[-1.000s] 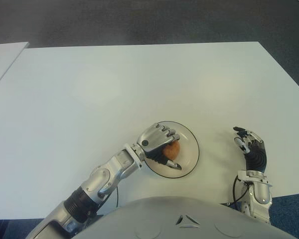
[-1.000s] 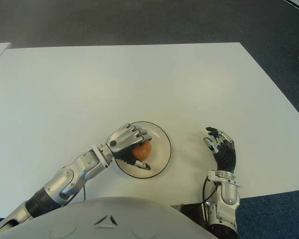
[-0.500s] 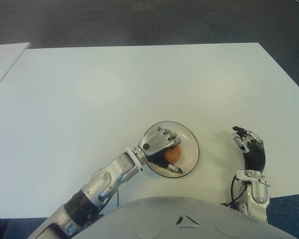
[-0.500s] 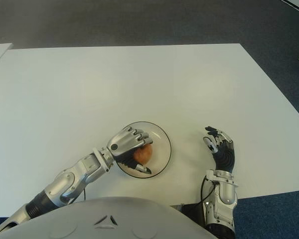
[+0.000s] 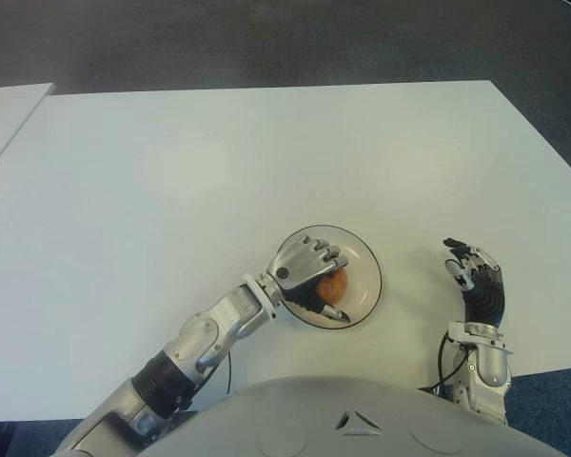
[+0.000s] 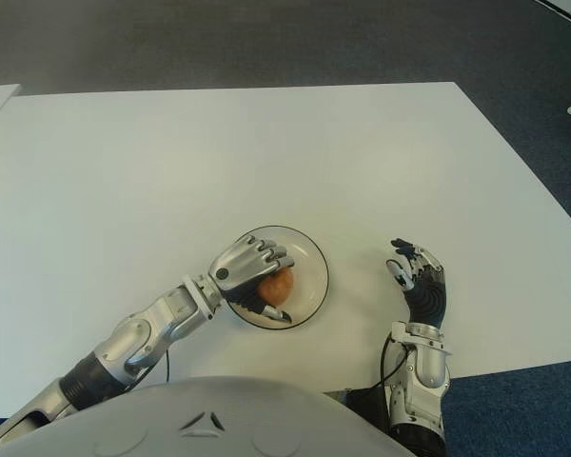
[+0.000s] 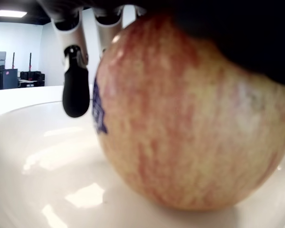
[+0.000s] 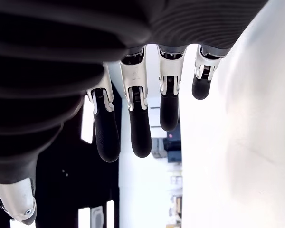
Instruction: Put the apples into the plate.
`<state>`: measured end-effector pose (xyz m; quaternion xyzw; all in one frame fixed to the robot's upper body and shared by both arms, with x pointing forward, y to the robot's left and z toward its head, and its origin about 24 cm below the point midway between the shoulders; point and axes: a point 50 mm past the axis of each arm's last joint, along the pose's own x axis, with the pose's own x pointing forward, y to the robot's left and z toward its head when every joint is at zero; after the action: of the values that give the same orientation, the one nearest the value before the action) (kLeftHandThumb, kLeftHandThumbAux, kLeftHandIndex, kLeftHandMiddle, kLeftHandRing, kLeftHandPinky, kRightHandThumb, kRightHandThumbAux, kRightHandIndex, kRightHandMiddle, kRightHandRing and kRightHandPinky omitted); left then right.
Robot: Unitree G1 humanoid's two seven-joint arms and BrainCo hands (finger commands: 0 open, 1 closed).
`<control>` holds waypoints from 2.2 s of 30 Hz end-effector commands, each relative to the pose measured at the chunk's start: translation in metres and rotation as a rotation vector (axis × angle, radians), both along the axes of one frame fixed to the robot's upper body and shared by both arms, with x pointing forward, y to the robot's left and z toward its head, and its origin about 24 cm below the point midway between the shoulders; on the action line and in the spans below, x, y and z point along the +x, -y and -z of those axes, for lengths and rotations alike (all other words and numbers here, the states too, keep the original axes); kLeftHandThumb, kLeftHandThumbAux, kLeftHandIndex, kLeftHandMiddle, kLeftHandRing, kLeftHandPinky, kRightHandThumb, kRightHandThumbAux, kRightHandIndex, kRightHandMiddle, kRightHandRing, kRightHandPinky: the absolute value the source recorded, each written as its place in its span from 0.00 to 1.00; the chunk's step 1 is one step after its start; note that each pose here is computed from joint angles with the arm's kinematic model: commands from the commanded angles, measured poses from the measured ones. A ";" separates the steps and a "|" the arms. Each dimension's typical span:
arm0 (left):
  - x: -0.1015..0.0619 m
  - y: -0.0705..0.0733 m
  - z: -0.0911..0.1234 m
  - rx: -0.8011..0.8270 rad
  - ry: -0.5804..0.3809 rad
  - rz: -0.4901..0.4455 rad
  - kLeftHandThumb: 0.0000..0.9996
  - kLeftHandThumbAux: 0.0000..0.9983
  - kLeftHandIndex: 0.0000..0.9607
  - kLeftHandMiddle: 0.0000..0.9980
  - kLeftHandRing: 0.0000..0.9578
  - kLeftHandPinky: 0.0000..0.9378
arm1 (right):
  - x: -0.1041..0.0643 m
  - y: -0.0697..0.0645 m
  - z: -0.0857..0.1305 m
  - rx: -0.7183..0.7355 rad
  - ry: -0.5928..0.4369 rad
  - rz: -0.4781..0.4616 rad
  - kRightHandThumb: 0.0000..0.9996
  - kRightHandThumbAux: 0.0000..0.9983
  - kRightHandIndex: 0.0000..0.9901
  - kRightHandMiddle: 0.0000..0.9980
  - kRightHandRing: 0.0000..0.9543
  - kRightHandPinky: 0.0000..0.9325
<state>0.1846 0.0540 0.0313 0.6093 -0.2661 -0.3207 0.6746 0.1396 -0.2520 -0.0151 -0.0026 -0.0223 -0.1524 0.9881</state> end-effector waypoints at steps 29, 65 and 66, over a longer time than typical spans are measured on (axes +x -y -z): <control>0.003 -0.010 -0.002 0.033 -0.038 0.035 0.16 0.18 0.00 0.00 0.00 0.00 | -0.019 -0.024 0.045 0.116 -0.205 -0.009 0.21 0.60 0.47 0.39 0.22 0.00; 0.025 -0.033 -0.060 -0.165 0.168 -0.136 0.17 0.22 0.00 0.00 0.00 0.00 | -0.017 -0.030 0.053 0.177 -0.215 -0.025 0.28 0.59 0.45 0.48 0.29 0.04; 0.026 -0.035 -0.061 -0.187 0.177 -0.156 0.18 0.22 0.00 0.00 0.00 0.00 | -0.017 -0.031 0.053 0.180 -0.217 -0.025 0.28 0.59 0.45 0.48 0.29 0.04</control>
<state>0.2023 0.0786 0.0807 0.5967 -0.3030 -0.2394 0.7034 0.1477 -0.2469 -0.0147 0.0008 -0.0532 -0.1314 0.9899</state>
